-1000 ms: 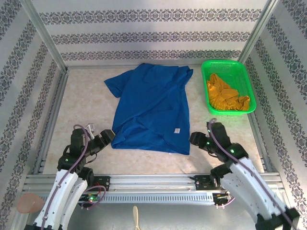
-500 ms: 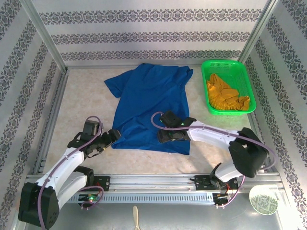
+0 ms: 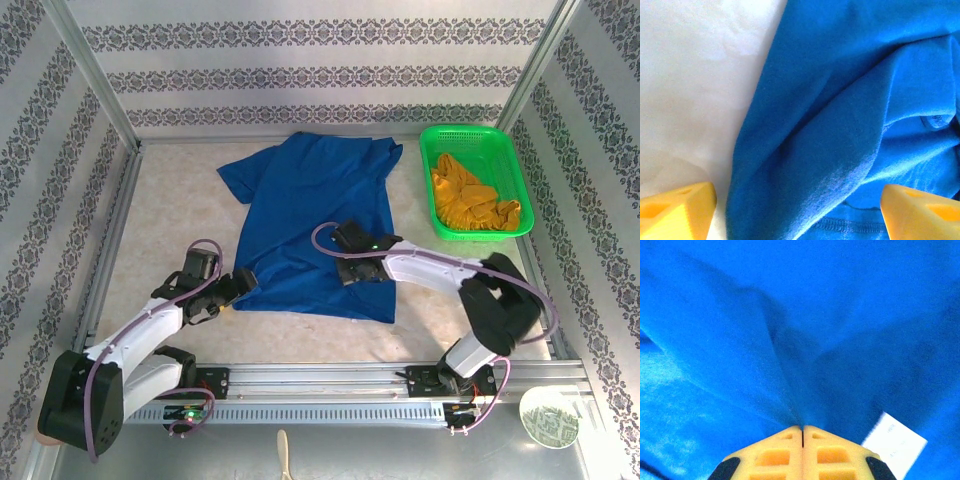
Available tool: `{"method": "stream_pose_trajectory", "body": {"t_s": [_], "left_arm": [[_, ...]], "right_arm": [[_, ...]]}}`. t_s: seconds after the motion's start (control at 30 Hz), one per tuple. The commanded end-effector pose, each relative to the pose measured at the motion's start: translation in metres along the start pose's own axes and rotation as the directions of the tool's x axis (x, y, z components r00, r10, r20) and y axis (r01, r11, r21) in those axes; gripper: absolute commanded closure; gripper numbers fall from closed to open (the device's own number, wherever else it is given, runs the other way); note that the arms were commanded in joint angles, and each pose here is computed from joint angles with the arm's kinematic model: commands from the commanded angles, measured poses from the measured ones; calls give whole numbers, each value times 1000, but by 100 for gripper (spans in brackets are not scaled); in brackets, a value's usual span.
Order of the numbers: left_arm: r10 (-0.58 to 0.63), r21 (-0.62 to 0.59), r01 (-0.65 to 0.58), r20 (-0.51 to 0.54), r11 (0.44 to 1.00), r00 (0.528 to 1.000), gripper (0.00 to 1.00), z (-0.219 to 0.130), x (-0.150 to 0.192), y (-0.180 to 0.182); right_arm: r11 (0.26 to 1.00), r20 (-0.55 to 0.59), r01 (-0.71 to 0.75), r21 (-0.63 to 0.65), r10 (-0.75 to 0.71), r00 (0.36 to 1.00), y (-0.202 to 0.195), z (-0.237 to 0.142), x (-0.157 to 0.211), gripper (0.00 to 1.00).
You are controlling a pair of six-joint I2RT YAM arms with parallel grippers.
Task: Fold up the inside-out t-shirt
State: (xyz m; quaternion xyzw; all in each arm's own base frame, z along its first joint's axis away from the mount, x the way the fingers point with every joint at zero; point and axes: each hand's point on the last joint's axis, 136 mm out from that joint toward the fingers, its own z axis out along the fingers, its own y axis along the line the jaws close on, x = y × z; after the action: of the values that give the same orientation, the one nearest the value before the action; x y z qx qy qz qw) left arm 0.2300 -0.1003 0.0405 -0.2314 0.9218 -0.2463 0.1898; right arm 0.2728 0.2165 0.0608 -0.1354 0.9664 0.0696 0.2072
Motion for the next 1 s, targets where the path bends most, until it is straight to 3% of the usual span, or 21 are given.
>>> {"method": "stream_pose_trajectory", "body": {"t_s": [0.0, 0.27, 0.47, 0.8, 0.87, 0.97], "left_arm": [[57, 36, -59, 51, 998, 997, 14, -6, -14, -19], [90, 59, -93, 55, 994, 994, 14, -18, -16, -32], [120, 77, -121, 14, 990, 993, 13, -14, -1, -38], [194, 23, -193, -79, 981, 978, 14, 26, 27, -46], [224, 0, -225, -102, 974, 969, 21, 34, 33, -48], [243, -45, -250, -125, 967, 962, 60, 44, 40, -44]], "right_arm": [[999, 106, -42, -24, 45, 993, -10, -42, -8, 100], [965, 211, -263, -16, 261, 942, -70, -107, 48, 100], [873, 119, -488, -28, 487, 865, -95, -76, 117, 100], [845, 112, -534, -37, 534, 838, -93, -63, 126, 100], [845, 116, -534, -39, 534, 837, -92, -63, 123, 100], [841, 126, -539, -37, 539, 833, -94, -64, 121, 100]]}}
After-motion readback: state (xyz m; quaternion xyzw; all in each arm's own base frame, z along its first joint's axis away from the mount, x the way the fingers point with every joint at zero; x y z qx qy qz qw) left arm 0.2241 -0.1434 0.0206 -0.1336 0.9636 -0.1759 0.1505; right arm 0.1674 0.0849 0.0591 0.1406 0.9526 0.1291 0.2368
